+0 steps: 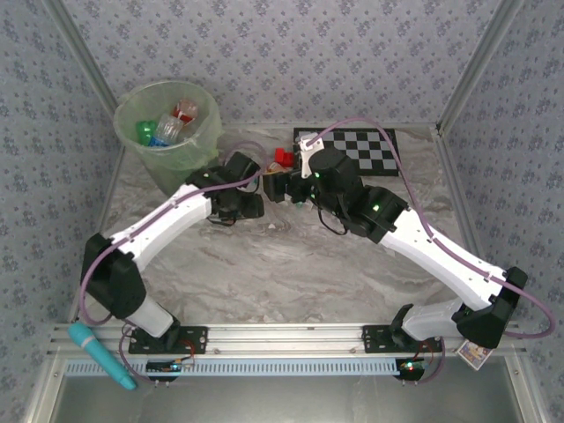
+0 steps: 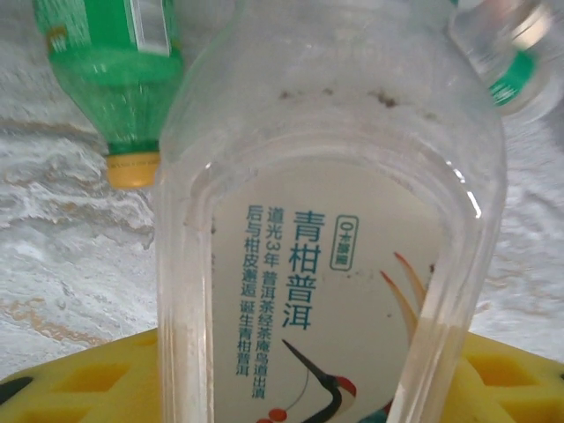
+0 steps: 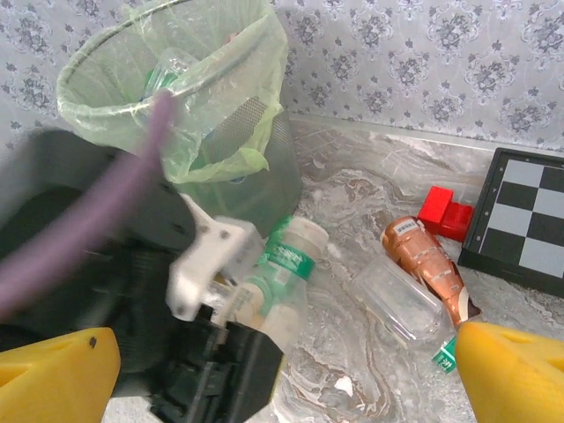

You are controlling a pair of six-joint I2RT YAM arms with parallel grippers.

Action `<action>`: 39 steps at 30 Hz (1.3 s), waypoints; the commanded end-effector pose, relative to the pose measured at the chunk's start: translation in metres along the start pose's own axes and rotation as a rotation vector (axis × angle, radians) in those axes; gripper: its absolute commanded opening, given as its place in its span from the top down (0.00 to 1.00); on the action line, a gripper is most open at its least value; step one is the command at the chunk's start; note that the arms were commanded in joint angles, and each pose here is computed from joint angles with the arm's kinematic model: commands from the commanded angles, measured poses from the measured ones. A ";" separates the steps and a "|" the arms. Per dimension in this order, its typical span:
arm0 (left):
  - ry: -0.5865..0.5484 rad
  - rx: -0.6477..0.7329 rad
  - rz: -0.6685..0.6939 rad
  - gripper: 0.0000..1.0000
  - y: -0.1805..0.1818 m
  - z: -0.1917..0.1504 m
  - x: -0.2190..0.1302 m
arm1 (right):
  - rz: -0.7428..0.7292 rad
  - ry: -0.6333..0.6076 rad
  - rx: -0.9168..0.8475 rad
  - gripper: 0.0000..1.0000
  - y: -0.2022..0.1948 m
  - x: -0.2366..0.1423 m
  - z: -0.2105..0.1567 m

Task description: Put the plastic bottles in the bin

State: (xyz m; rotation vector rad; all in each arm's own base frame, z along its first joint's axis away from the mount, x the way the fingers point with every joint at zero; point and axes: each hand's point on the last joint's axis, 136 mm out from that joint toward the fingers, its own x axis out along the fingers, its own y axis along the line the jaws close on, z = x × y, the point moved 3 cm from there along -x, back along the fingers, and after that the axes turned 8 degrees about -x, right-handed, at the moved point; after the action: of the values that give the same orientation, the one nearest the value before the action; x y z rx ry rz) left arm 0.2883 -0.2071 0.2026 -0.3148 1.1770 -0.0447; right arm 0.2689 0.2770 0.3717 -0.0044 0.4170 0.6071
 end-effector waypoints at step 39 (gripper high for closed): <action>-0.700 -0.898 -0.324 0.42 0.113 0.214 -0.187 | 0.023 -0.084 -0.041 0.00 0.010 -0.013 0.012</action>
State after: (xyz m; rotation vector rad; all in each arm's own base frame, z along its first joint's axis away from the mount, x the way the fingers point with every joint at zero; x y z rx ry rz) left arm 0.3827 -0.0266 0.4025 -1.0585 0.5128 0.2544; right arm 0.2617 0.2860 0.3788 -0.0189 0.3687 0.6478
